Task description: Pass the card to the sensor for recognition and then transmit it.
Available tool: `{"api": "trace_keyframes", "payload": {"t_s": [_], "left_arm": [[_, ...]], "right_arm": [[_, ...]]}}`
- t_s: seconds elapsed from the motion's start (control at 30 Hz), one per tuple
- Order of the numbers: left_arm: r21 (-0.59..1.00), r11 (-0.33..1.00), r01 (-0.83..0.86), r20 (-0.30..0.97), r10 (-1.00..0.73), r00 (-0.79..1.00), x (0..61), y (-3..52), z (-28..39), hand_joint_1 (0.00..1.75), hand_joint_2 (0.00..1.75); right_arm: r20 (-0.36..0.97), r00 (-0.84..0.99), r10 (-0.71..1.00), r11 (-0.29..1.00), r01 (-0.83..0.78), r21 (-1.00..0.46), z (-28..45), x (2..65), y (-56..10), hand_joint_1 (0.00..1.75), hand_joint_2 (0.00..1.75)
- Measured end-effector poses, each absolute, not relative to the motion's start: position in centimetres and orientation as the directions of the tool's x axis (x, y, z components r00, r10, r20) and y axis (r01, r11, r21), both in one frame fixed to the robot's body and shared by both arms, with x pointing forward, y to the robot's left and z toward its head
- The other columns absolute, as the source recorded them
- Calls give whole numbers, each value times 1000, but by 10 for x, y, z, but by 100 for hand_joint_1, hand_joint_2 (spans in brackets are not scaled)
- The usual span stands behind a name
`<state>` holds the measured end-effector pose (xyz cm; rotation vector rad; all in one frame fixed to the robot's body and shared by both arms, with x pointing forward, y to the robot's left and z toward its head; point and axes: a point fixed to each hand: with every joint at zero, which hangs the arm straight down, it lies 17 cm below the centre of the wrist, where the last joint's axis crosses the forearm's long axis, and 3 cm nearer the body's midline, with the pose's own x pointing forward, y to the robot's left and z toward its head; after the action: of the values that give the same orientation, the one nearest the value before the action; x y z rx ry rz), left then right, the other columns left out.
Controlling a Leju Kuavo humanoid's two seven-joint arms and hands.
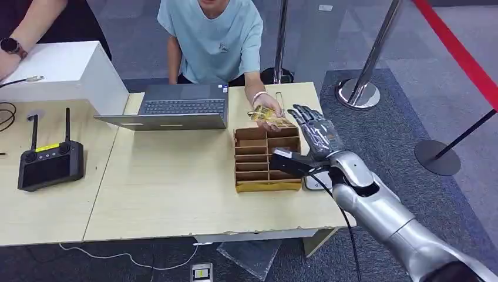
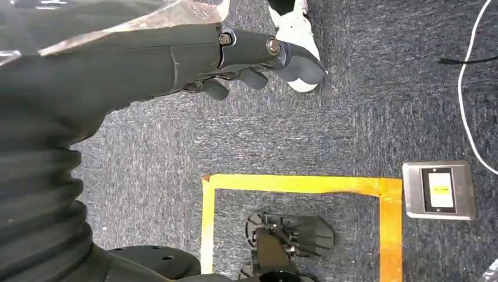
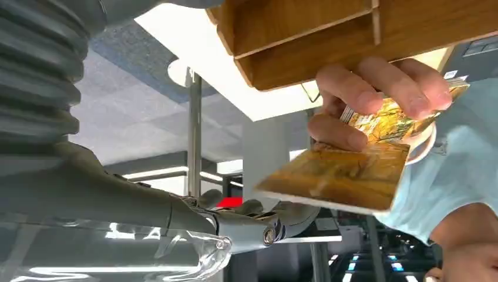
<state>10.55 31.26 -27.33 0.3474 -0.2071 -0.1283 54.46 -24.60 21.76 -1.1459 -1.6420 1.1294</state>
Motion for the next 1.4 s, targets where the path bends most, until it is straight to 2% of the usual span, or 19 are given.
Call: {"api": "trace_keyframes", "payload": {"t_s": [0.4, 0.77, 0.87, 0.97, 1.1, 1.13, 1.17, 1.2, 1.23, 1.27, 1.4], "left_arm": [[350, 932, 92, 179, -162, 970, 106, 312, -273, 0, 175], [349, 933, 91, 179, -162, 971, 106, 312, -273, 0, 175], [349, 932, 97, 178, -167, 970, 106, 312, -273, 0, 175], [349, 932, 99, 179, -170, 969, 106, 312, -273, 0, 175], [350, 931, 102, 178, -173, 969, 106, 312, -273, 0, 175], [350, 931, 102, 178, -173, 969, 106, 312, -273, 0, 175], [350, 931, 103, 178, -174, 969, 106, 312, -273, 0, 175], [350, 931, 103, 178, -174, 969, 106, 312, -273, 0, 175], [350, 931, 103, 178, -174, 969, 106, 312, -273, 0, 175], [350, 931, 103, 178, -174, 968, 106, 312, -273, 0, 175], [350, 931, 105, 178, -176, 968, 106, 312, -273, 0, 175]], "right_arm": [[105, -245, 964, 167, 250, -954, 231, 539, -235, 0, 175], [113, -308, 945, 210, 306, -928, 262, 529, -197, 0, 175], [115, -318, 941, 219, 314, -924, 267, 527, -192, 5, 175], [116, -320, 940, 221, 315, -923, 269, 527, -191, 0, 175], [125, -318, 940, 227, 307, -924, 267, 527, -191, 3, 175], [128, -317, 940, 229, 305, -924, 267, 528, -192, 12, 175], [128, -317, 940, 229, 304, -925, 267, 528, -192, 51, 175], [129, -316, 940, 228, 302, -926, 266, 528, -193, 115, 175], [129, -315, 940, 227, 300, -927, 265, 528, -193, 169, 175], [128, -313, 941, 225, 299, -927, 265, 528, -195, 175, 175], [133, -310, 941, 226, 286, -931, 260, 528, -198, 175, 175]]}}
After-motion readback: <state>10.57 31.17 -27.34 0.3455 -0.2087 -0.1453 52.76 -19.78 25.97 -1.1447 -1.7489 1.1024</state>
